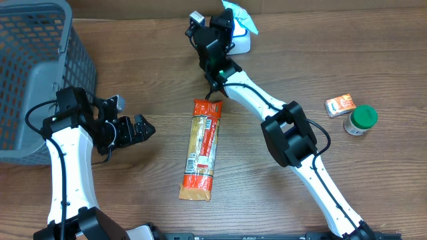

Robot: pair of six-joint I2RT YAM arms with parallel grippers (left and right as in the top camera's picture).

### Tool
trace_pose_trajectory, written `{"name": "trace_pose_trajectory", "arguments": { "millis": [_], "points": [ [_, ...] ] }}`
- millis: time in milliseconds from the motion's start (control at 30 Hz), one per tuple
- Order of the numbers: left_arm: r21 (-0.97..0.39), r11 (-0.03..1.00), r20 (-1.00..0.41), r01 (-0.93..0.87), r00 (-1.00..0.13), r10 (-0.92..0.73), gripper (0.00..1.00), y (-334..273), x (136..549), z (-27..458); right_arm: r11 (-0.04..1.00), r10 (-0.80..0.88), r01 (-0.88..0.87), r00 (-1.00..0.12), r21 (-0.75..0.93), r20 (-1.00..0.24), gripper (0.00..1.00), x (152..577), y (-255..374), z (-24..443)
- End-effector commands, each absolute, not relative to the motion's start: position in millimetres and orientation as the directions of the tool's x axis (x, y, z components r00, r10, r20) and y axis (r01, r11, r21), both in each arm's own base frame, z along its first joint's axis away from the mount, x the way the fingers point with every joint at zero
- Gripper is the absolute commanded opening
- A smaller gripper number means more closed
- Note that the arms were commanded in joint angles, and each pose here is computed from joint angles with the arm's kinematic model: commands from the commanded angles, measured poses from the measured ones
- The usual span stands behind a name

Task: Scan the item barcode
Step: 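Hold the teal bag in front of the white scanner face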

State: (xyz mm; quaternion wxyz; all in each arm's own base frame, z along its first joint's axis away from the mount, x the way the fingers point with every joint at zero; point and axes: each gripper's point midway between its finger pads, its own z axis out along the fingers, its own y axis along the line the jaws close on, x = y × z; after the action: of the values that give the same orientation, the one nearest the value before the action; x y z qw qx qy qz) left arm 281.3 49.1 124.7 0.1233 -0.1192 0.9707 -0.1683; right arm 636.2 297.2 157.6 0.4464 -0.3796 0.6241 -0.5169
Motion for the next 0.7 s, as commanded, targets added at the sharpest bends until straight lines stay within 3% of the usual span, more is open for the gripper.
{"name": "trace_pose_trajectory", "arguments": {
  "millis": [0, 300, 667],
  "points": [
    [-0.367, 0.915, -0.204, -0.166, -0.946, -0.253, 1.0, 45, 283, 125, 0.251, -0.922, 0.007, -0.303, -0.968, -0.241, 0.04, 630, 310, 156],
    [-0.367, 0.915, -0.204, -0.166, -0.946, -0.253, 1.0, 45, 283, 125, 0.339, -0.886, -0.065, -0.356, -0.939, -0.295, 0.04, 623, 306, 123],
    [-0.367, 0.915, -0.204, -0.166, -0.946, -0.253, 1.0, 45, 283, 125, 0.505, -0.8, 0.088, -0.325, -0.859, -0.504, 0.03, 625, 308, 151]
  ]
}}
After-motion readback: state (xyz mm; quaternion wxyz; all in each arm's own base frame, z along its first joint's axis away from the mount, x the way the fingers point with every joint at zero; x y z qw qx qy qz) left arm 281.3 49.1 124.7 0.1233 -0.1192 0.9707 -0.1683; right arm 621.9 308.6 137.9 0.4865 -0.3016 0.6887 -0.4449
